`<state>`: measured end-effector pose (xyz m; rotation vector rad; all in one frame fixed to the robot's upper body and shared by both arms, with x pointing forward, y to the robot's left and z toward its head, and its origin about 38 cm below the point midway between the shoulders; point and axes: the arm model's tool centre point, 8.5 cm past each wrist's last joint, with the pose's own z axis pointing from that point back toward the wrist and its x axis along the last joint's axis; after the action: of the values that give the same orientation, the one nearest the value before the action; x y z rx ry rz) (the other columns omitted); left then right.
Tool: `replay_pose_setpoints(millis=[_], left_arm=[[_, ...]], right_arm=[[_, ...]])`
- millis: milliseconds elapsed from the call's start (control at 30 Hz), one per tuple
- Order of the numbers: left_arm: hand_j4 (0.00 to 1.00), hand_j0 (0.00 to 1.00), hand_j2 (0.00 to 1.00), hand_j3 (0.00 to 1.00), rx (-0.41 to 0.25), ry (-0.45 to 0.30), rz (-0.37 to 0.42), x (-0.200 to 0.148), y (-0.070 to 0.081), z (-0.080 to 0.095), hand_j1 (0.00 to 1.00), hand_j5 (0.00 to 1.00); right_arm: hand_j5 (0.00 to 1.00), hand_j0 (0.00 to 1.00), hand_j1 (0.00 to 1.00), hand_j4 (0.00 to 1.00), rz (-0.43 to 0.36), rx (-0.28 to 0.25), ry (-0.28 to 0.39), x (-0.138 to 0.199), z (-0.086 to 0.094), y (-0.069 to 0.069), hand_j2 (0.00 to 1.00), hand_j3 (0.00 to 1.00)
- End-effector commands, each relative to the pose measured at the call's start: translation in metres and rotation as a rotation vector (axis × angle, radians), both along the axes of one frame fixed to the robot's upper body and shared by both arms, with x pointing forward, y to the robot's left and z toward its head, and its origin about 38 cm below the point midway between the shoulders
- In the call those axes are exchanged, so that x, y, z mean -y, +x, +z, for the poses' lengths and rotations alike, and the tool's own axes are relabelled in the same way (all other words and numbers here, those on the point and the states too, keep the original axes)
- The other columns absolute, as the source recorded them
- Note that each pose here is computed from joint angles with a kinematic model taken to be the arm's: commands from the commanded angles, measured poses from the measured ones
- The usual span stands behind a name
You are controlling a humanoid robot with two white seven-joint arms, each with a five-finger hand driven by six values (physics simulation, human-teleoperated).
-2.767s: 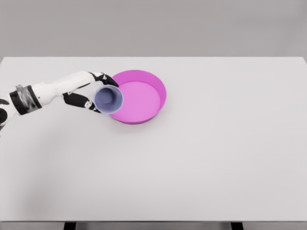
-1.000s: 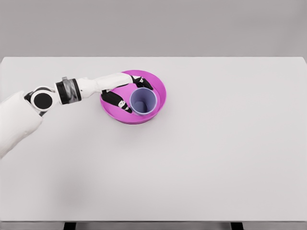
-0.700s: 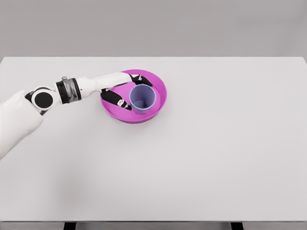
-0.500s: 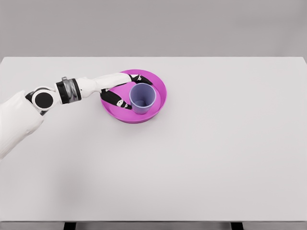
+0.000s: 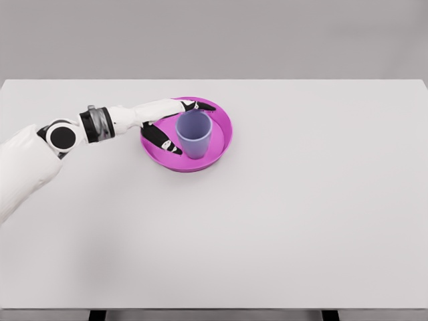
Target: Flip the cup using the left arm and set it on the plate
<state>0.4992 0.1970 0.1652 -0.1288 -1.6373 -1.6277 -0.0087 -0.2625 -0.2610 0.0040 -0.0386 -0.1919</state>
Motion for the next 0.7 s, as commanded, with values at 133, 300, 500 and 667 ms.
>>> replay_pose_setpoints(millis=[133, 300, 500, 667], left_arm=[[1.00, 1.00, 1.00, 1.00, 0.007, -0.013, 0.005, 0.000, 0.002, 0.005, 1.00, 1.00], [1.00, 1.00, 1.00, 1.00, 0.009, -0.019, 0.006, 0.000, 0.003, 0.008, 1.00, 1.00], [1.00, 1.00, 1.00, 1.00, 0.014, -0.019, 0.020, -0.008, 0.005, 0.012, 1.00, 1.00], [1.00, 1.00, 1.00, 1.00, 0.019, 0.002, 0.048, -0.027, 0.005, 0.014, 1.00, 1.00]], right_arm=[[1.00, 1.00, 1.00, 1.00, 0.000, 0.000, 0.000, 0.000, 0.000, 0.000, 1.00, 1.00], [1.00, 1.00, 1.00, 1.00, 0.000, -0.001, 0.000, 0.000, 0.000, 0.000, 1.00, 1.00], [1.00, 1.00, 1.00, 1.00, 0.000, 0.000, 0.000, 0.000, 0.000, 0.000, 1.00, 1.00], [1.00, 1.00, 1.00, 1.00, 0.000, 0.000, 0.000, 0.000, 0.000, 0.000, 1.00, 1.00]])
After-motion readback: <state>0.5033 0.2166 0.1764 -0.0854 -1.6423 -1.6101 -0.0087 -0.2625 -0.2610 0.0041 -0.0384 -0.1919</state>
